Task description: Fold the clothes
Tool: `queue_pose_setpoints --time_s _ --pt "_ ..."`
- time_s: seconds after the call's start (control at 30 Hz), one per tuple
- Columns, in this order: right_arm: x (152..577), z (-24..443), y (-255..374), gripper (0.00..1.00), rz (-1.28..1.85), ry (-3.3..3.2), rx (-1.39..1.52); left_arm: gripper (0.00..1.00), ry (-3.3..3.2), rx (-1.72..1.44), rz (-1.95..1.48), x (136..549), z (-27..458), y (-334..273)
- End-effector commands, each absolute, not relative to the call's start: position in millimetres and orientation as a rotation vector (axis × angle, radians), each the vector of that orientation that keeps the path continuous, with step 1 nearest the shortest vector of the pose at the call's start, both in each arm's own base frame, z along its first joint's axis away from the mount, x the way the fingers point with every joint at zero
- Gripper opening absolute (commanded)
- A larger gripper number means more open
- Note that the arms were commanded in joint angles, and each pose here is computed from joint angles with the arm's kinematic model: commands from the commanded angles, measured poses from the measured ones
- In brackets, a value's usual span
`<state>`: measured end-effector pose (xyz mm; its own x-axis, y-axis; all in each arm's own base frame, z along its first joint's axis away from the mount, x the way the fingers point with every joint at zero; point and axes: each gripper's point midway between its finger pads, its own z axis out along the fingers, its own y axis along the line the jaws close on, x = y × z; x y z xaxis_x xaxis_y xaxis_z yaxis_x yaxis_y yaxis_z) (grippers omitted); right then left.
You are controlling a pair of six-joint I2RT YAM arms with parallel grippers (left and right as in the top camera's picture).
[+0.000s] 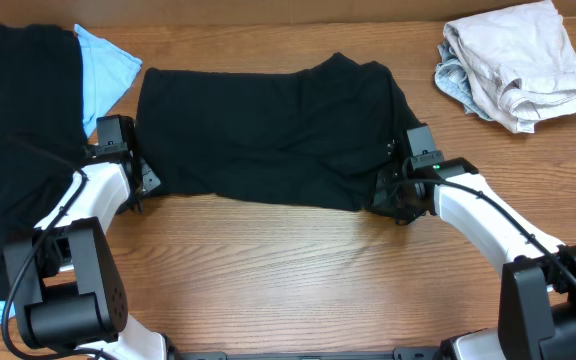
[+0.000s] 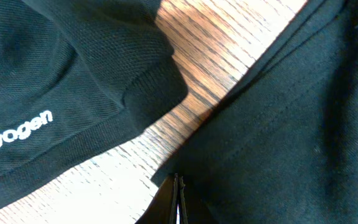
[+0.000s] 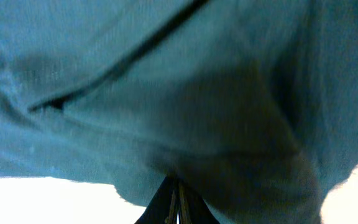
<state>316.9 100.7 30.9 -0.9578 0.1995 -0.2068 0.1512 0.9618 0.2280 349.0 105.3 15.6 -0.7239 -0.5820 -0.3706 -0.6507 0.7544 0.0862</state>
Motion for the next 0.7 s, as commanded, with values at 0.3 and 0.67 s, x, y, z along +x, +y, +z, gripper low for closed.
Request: queue_pose_setpoints --time_s 0.3,0.67 --pt "336.5 -0.4 52.7 0.04 0.195 2.83 0.39 0.04 2.63 -0.94 0.454 337.3 16.1 119.9" --pt "329.5 -15.5 49.0 0.04 0.242 2.885 0.438 0.04 2.625 -0.945 0.518 331.0 15.6 126.0"
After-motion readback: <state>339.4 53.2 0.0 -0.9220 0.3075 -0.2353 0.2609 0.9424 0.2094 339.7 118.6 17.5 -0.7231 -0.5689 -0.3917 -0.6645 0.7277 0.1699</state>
